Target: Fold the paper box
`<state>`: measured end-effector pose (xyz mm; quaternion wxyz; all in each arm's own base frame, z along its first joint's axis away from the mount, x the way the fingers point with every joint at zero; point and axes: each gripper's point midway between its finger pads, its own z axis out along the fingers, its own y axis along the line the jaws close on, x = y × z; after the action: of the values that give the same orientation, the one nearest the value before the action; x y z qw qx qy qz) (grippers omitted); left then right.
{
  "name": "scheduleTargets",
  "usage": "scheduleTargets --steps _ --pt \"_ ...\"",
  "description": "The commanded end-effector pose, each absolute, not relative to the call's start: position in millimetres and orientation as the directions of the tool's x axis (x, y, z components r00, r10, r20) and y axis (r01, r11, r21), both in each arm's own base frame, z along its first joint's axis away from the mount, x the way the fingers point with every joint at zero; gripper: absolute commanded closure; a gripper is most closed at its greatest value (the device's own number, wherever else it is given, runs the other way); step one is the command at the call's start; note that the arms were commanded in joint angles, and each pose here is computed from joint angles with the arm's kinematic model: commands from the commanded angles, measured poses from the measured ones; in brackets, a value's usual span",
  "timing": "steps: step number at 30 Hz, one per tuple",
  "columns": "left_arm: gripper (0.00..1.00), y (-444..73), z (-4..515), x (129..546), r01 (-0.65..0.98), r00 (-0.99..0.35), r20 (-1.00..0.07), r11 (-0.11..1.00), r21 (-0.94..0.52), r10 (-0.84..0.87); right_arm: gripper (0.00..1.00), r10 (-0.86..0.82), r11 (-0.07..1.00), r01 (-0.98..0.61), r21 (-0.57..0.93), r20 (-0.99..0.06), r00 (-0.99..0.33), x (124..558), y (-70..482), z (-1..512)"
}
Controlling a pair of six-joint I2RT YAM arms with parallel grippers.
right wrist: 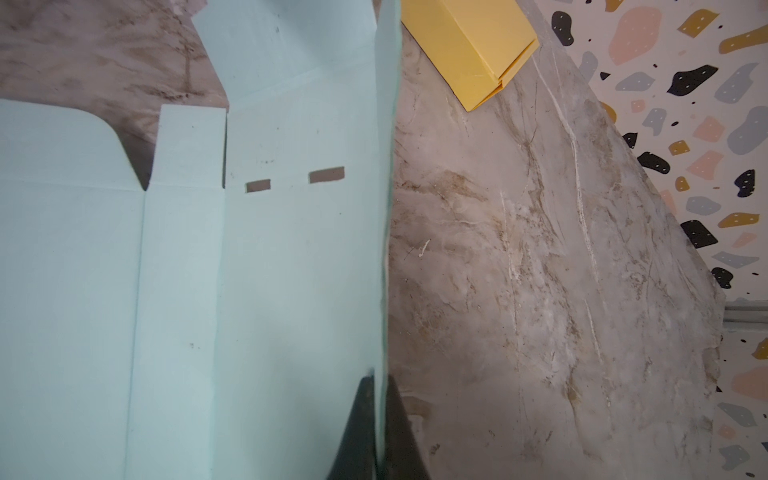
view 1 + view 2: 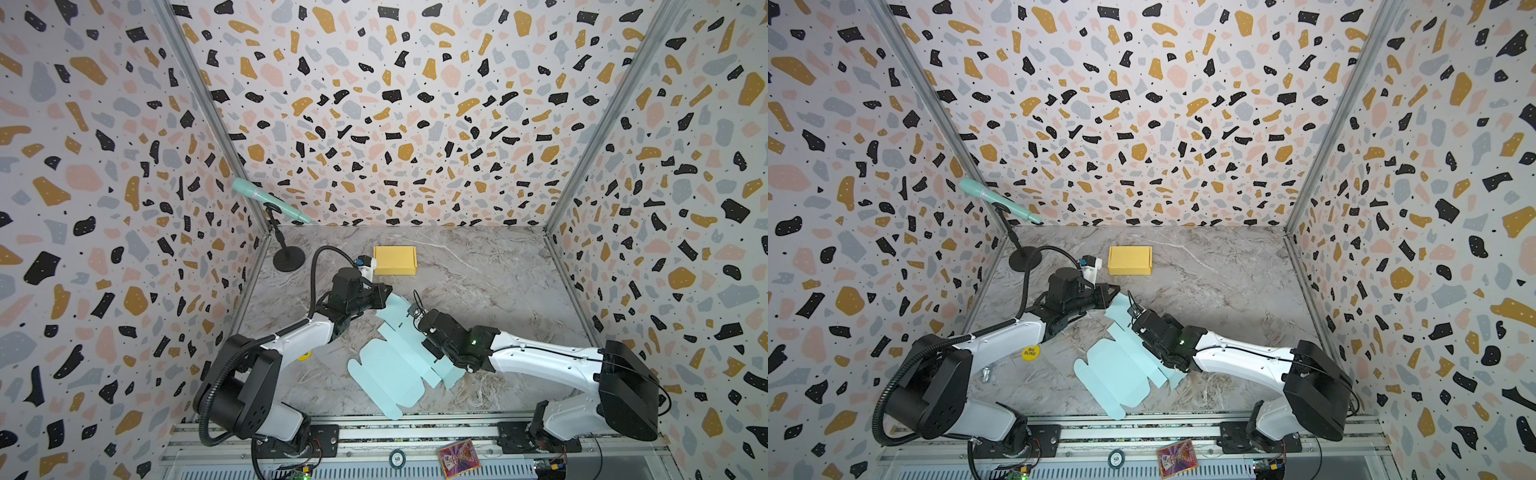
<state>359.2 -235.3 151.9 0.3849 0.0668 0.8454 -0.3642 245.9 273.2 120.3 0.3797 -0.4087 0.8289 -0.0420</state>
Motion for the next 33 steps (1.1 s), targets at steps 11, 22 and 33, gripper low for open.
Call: scheduleTargets --steps 11,22,33 --pt "1.0 -262 163 353 0.465 -0.69 -0.719 0.714 -0.524 -0.078 1.0 -0.7 0.658 -0.656 -0.369 -0.622 -0.352 245 278 132" --pt "1.0 -266 149 331 0.472 -0.739 -0.674 0.701 -0.535 -0.017 1.0 -0.713 0.626 -0.671 -0.397 -0.64 -0.287 245 285 151" --pt "1.0 -269 155 300 0.484 -0.747 -0.665 0.68 -0.55 -0.006 1.0 -0.721 0.626 -0.651 -0.429 -0.636 -0.275 247 281 154"
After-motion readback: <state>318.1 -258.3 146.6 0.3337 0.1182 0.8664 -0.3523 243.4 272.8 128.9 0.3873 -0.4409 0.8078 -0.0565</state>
